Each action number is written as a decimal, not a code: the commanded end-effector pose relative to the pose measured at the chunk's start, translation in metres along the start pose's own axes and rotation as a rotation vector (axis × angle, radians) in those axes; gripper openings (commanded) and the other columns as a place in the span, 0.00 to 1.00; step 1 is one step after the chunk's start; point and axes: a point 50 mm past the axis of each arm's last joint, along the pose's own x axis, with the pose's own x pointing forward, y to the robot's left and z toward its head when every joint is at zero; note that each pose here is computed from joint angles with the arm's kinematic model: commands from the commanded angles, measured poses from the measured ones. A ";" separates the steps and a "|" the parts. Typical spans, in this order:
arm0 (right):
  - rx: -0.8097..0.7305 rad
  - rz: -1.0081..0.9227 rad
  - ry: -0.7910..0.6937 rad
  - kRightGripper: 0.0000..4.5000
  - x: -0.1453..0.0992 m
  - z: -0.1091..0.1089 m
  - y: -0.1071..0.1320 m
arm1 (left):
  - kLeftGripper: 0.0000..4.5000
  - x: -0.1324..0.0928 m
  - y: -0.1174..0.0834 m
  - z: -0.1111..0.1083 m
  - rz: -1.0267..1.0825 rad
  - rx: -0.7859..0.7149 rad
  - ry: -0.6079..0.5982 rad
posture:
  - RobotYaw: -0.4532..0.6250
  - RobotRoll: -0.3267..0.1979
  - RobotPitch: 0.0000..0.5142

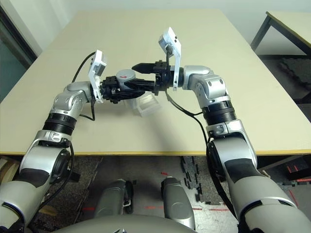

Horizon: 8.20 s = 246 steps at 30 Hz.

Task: Pour the medicine from the bottle into the box.

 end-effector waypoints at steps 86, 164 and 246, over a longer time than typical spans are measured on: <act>-0.130 0.267 -0.048 1.00 0.007 0.017 -0.011 | 0.59 0.010 -0.008 0.004 -0.092 -0.002 0.002 | 0.23 0.62 0.10; 0.002 -0.179 0.042 1.00 -0.067 -0.008 -0.049 | 0.59 0.011 -0.010 0.004 -0.108 0.034 0.022 | 0.23 0.62 0.10; -0.068 -0.054 0.042 1.00 -0.028 -0.001 -0.040 | 0.59 0.014 -0.007 0.005 -0.093 0.052 0.020 | 0.23 0.62 0.07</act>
